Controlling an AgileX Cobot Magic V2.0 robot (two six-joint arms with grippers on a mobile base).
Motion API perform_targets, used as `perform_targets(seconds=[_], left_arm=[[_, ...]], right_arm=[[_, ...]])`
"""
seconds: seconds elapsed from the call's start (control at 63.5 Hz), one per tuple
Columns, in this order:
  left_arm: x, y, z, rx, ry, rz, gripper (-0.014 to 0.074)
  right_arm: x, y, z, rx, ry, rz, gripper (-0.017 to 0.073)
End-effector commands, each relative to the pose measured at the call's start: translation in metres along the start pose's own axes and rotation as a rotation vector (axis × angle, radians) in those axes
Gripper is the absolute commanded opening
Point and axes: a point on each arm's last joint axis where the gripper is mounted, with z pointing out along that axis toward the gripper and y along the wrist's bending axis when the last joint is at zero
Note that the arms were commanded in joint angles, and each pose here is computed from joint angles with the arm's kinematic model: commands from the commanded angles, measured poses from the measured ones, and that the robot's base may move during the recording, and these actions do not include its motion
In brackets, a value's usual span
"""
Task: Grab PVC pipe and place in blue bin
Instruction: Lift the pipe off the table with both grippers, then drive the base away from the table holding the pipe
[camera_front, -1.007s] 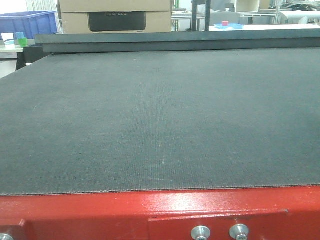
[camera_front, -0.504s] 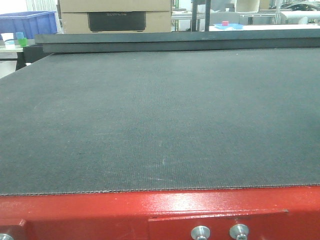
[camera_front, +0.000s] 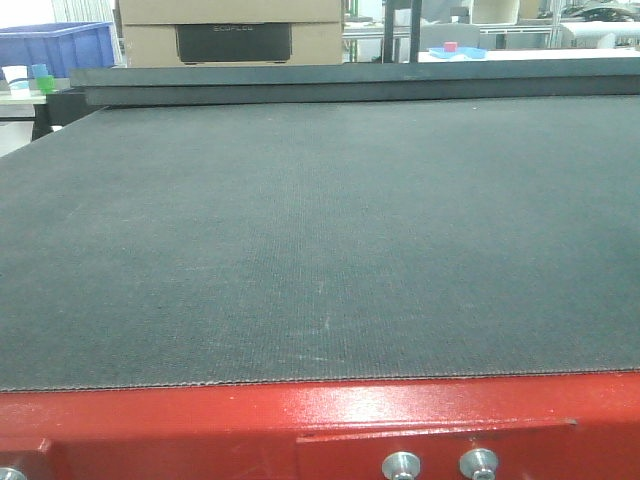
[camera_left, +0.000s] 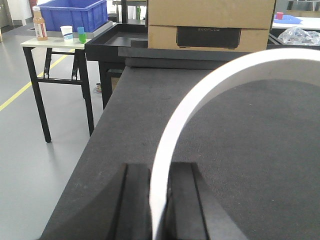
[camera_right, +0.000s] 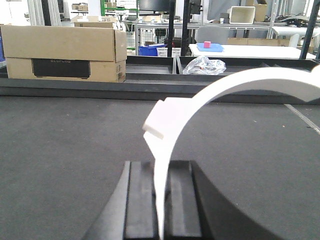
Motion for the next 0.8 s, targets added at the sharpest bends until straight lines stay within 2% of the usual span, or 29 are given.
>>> perform_targets(seconds=[0.0, 0.787], left_arm=[[-0.0032, 0.0001, -0.0015, 0.000, -0.039, -0.017, -0.0111], [-0.0032, 0.0001, -0.0015, 0.000, -0.039, -0.017, -0.0111]], right_arm=[[-0.0021, -0.0004, -0.0010, 0.005, -0.027, -0.006, -0.0169], [-0.0021, -0.0004, -0.0010, 0.005, -0.027, -0.006, -0.0169]])
